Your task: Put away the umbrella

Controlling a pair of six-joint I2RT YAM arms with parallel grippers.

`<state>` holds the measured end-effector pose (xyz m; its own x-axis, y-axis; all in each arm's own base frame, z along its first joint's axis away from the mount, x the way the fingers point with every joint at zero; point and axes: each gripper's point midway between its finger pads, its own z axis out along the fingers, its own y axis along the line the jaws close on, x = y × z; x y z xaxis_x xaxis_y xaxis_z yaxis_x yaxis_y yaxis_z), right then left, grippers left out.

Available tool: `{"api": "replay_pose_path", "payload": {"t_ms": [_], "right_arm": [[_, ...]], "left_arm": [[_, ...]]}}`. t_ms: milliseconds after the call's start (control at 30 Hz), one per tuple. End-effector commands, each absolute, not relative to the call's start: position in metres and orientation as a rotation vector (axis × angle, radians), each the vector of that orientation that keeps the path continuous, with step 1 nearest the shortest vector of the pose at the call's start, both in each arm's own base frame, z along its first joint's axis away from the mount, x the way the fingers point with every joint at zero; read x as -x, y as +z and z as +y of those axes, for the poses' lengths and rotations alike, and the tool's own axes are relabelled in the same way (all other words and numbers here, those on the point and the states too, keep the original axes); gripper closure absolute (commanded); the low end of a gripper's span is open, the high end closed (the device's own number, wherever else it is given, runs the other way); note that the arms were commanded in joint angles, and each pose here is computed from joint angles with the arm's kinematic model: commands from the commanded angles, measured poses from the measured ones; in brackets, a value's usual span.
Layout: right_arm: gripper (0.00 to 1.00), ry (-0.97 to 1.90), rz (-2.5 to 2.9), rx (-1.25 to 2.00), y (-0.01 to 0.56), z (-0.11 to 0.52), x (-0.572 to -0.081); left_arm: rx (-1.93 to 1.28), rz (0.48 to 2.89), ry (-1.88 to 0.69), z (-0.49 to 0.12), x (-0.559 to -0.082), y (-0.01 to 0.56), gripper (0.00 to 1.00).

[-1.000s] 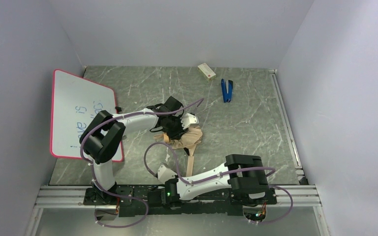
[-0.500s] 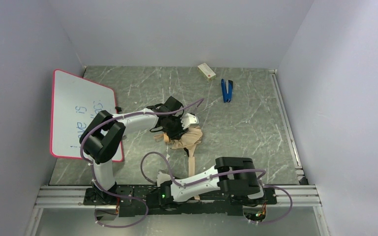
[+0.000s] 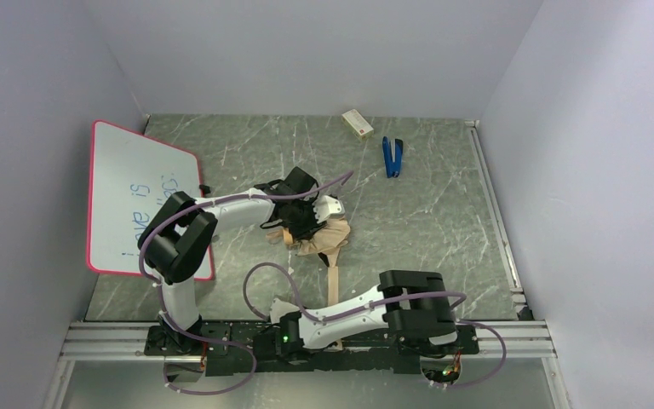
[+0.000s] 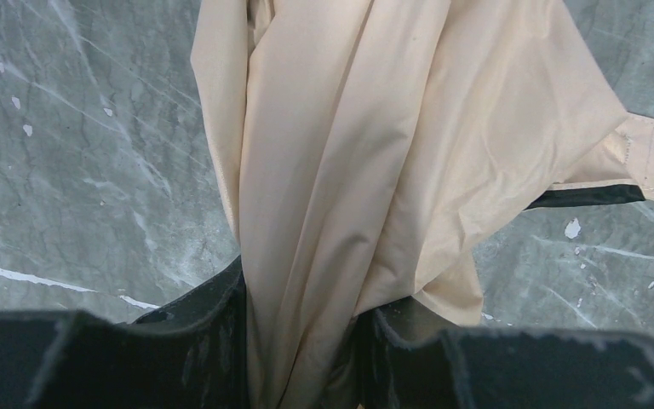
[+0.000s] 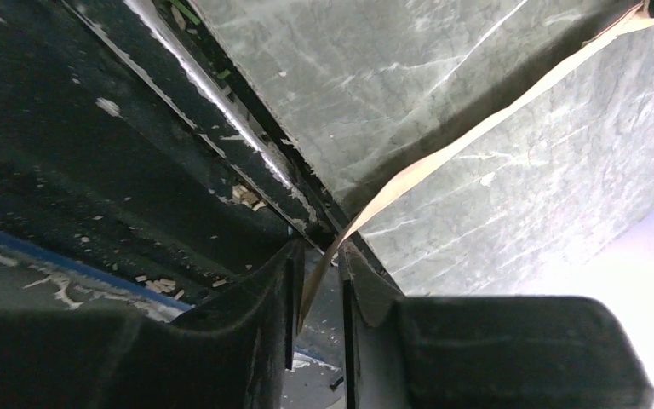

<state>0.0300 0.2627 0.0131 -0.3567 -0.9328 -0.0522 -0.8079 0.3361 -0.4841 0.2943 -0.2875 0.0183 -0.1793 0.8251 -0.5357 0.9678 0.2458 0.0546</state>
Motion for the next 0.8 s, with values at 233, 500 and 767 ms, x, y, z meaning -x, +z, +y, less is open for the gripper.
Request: {"api": "replay_pose_path", "payload": {"t_ms": [233, 500, 767], "right_arm": [[0.59, -0.152, 2.107, 1.662, 0.038, 0.293, 0.058], [0.44, 0.088, 2.055, 1.374, 0.081, 0.307, 0.039], [0.3, 0.489, 2.106, 0.7, 0.117, 0.291, -0.048]], "left_arm": [[-1.687, 2.134, -0.217, -0.256, -0.298, -0.016, 0.95], [-1.687, 2.13, -0.212, -0.257, -0.299, -0.015, 0.95], [-1.693, 2.11, -0.214, -0.26, -0.298, -0.013, 0.95]]}}
